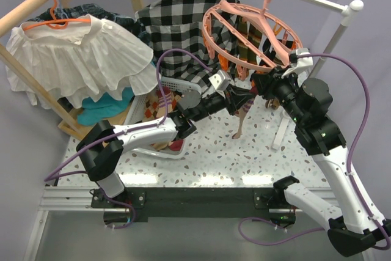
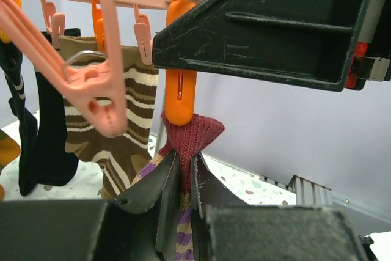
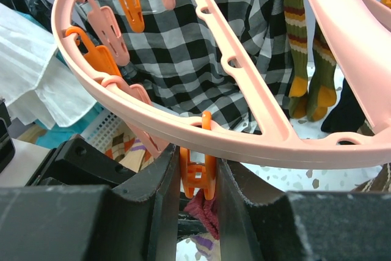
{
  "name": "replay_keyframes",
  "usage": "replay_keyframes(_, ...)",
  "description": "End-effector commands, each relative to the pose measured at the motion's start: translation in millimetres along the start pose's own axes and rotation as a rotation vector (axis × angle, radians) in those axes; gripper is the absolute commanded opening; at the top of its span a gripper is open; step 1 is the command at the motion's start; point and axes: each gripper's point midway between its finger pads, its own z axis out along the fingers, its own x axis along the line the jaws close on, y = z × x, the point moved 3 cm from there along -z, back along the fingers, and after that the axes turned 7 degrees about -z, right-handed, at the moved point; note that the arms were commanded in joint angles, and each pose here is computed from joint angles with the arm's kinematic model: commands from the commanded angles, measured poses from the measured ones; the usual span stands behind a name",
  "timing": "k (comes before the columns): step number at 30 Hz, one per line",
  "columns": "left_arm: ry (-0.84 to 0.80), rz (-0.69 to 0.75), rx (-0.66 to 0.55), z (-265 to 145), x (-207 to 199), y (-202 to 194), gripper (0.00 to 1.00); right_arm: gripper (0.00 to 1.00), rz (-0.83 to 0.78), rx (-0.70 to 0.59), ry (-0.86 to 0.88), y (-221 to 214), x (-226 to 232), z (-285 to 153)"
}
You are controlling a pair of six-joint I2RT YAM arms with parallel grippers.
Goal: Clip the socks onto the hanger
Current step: Clamp the sock onto the hanger.
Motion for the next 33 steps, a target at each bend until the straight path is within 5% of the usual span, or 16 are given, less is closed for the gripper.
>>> replay_keyframes(1, -0.026, 0.017, -0.113, 5, -11, 33, 0.00, 0.00, -0.027, -0.032, -0.025, 11, -3, -6)
replay_keyframes(33, -0.032, 0.043, -0.168, 17, -13, 51, 0.00, 0.00, 0.036, -0.003, 0.055, 1, 10, -1)
